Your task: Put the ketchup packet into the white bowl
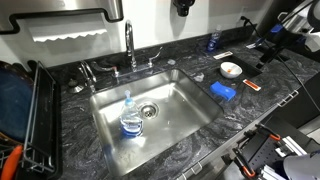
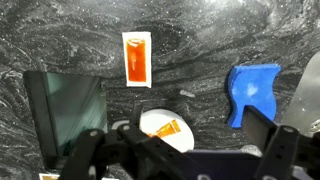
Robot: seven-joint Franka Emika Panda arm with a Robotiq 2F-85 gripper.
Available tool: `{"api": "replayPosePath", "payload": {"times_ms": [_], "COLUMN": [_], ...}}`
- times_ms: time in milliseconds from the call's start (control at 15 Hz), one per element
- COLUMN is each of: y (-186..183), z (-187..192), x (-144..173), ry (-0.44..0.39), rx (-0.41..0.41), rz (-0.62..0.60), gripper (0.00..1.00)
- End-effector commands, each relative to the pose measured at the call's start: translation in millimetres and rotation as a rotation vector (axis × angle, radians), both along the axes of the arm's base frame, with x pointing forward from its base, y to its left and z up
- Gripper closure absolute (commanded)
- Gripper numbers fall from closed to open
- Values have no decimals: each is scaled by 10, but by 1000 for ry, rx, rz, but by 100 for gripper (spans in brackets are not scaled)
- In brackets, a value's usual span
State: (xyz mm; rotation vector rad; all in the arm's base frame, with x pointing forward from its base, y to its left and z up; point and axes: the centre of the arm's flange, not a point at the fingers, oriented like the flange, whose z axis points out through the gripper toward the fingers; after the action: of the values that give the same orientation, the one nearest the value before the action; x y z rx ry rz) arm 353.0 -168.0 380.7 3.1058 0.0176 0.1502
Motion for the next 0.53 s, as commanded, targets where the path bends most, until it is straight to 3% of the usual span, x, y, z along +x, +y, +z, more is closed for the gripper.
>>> {"api": "replayPosePath", "payload": {"times_ms": [0,467], "y": [3,-93], "z": [-206,-497], "x": [-41,-13], "ry": [-29,-34], "rx": [1,-35], "rz": [-86,-110], "gripper": [0,0]}}
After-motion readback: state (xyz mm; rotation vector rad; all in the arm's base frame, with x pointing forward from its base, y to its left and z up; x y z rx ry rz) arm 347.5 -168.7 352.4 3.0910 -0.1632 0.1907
